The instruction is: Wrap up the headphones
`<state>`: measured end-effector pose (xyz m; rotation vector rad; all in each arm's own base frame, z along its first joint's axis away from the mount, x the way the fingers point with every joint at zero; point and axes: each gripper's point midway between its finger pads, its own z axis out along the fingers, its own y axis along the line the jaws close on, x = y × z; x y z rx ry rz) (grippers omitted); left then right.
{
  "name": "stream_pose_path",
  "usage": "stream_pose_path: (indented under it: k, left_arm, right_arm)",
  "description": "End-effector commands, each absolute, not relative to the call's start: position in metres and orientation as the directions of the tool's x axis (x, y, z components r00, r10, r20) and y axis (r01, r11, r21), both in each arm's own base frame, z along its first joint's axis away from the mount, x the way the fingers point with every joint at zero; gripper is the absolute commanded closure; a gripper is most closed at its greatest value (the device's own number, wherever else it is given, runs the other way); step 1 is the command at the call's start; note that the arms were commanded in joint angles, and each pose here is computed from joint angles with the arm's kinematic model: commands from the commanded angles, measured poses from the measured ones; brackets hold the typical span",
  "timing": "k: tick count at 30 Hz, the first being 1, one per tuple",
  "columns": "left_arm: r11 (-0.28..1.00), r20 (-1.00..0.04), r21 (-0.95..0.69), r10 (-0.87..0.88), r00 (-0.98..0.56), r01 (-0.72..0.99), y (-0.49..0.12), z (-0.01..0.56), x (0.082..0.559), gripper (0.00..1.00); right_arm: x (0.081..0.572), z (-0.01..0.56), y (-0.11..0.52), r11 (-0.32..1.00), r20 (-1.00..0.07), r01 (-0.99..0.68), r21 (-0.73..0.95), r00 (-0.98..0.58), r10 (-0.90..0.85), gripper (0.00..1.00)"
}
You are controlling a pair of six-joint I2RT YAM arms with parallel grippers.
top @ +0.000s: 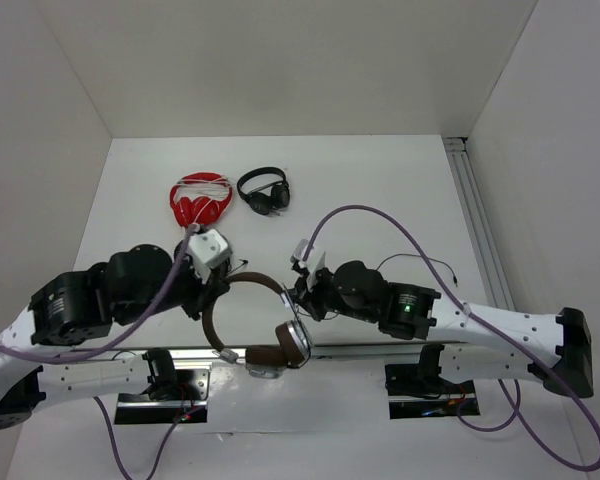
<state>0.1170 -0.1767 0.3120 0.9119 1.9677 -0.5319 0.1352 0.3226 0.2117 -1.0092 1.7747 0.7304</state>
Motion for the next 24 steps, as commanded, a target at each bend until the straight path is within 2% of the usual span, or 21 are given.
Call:
stream_pose_path:
  k: [1,6,10,14,17,18,20,21,24]
  left_arm:
    - [0.688,-0.958,-0.182,0.036,-0.284,0.702,-0.177,0.385,0.127,1.00]
    - [0.726,-0.953,-0.228,-0.029,-0.302,0.649,-0.171,0.390,0.133,1.00]
    - [0.761,-0.942,-0.286,-0.112,-0.316,0.582,-0.163,0.396,0.140,1.00]
    - [0.771,-0.907,-0.403,-0.263,-0.329,0.493,-0.153,0.407,0.147,1.00]
    - [0.755,-0.868,-0.492,-0.386,-0.314,0.434,-0.137,0.420,0.148,1.00]
    - [0.730,-0.845,-0.532,-0.428,-0.320,0.428,-0.134,0.423,0.146,1.00]
    - [0.718,-0.832,-0.554,-0.459,-0.311,0.422,-0.133,0.427,0.147,1.00]
    - [0.700,-0.819,-0.574,-0.485,-0.307,0.425,-0.132,0.431,0.146,1.00]
    - [0.709,-0.815,-0.579,-0.504,-0.285,0.402,-0.127,0.438,0.150,1.00]
  right_arm:
    - [0.141,0.221,0.314,0.472,-0.946,-0.879,0.072,-0.210,-0.247,0.95]
    - [0.149,0.232,0.317,0.464,-0.962,-0.879,0.111,-0.212,-0.171,0.93]
    - [0.153,0.218,0.324,0.463,-0.964,-0.876,0.134,-0.224,-0.145,0.93]
    - [0.158,0.217,0.334,0.453,-0.973,-0.872,0.185,-0.226,-0.037,0.93]
    - [0.159,0.202,0.335,0.450,-0.966,-0.861,0.234,-0.258,0.009,0.80]
    - [0.161,0.212,0.339,0.429,-0.969,-0.870,0.244,-0.237,0.069,0.74]
    - [0.160,0.195,0.342,0.419,-0.963,-0.868,0.267,-0.262,0.070,0.69]
    - [0.159,0.204,0.348,0.396,-0.959,-0.874,0.283,-0.258,0.116,0.68]
    - [0.161,0.184,0.358,0.386,-0.952,-0.871,0.305,-0.289,0.099,0.68]
